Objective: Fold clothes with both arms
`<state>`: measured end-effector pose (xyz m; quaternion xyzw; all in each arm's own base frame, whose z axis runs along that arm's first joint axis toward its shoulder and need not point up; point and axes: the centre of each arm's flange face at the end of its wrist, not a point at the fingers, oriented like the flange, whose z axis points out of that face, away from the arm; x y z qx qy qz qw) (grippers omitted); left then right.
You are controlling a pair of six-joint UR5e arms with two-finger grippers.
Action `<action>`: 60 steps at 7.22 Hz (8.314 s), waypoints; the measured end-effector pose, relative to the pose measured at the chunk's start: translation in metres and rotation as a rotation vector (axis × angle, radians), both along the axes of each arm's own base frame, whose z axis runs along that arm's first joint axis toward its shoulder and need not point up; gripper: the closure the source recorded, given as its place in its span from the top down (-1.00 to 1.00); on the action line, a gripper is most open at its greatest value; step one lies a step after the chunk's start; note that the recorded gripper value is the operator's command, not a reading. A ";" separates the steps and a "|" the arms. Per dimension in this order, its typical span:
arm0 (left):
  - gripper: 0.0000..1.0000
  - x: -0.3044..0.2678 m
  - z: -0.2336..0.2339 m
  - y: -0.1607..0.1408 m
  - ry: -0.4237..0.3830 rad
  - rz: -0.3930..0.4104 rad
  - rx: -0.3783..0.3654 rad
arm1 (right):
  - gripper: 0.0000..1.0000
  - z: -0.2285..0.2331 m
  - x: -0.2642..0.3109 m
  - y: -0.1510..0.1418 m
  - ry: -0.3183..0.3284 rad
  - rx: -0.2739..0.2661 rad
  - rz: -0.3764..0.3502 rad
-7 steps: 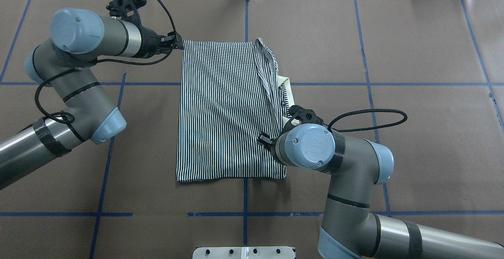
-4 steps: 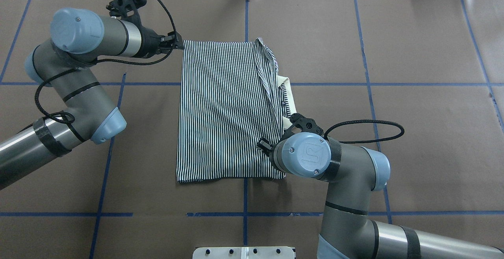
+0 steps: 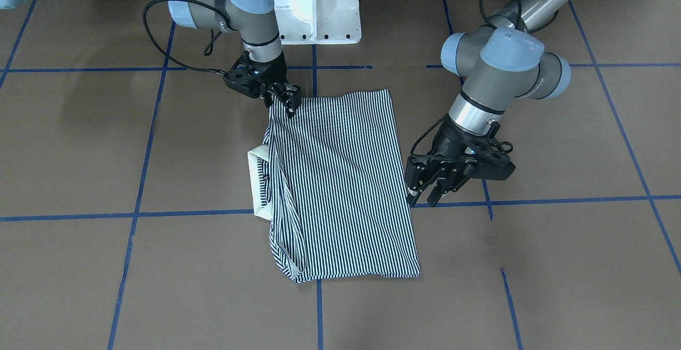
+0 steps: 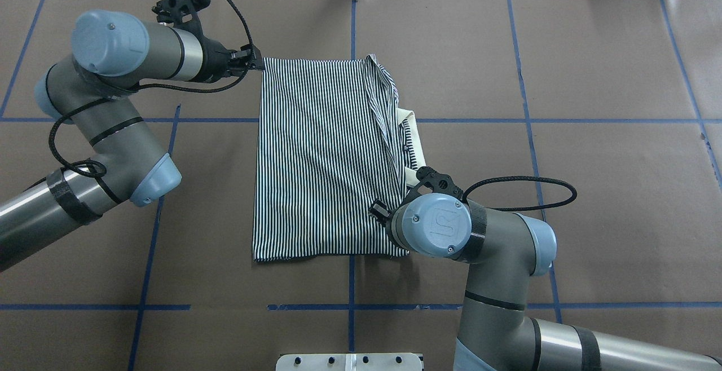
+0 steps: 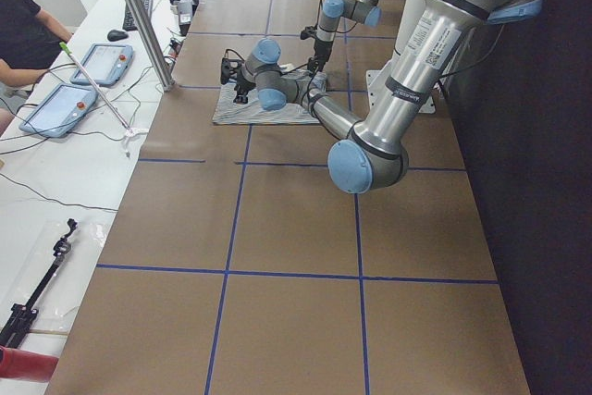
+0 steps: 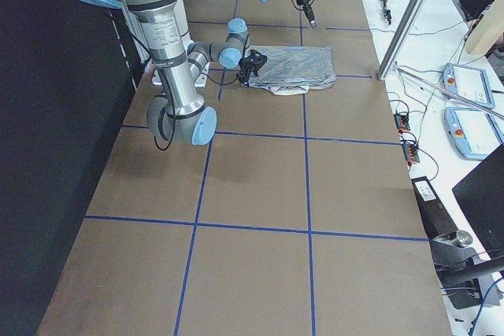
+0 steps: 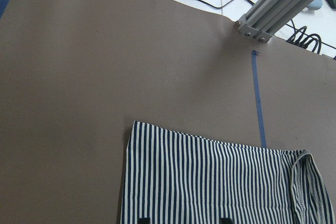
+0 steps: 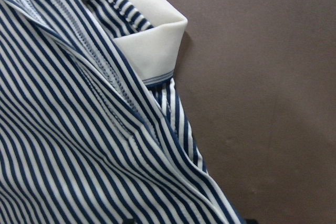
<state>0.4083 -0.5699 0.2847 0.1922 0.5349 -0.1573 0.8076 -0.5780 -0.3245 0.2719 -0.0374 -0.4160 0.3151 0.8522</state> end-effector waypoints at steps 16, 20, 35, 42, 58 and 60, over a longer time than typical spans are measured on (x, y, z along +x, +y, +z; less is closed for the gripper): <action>0.24 0.060 0.011 0.244 0.077 -0.068 -0.434 | -1.00 -0.028 0.018 0.003 -0.013 0.006 -0.010; 0.24 0.100 0.028 0.293 -0.014 -0.032 -0.481 | -1.00 -0.027 0.018 0.005 -0.011 0.007 -0.014; -1.00 0.109 0.030 0.312 -0.091 -0.007 -0.495 | -1.00 -0.026 0.018 0.006 -0.009 0.011 -0.015; -1.00 0.001 -0.108 0.310 0.038 0.013 -0.512 | -1.00 -0.091 0.116 0.041 0.003 0.027 0.015; 1.00 0.062 -0.059 0.004 -0.247 -0.069 0.008 | 1.00 -0.012 0.125 -0.348 -0.021 0.072 -0.054; 1.00 -0.034 -0.021 0.014 -0.265 0.087 0.098 | 1.00 0.047 0.195 -0.341 -0.010 0.144 -0.140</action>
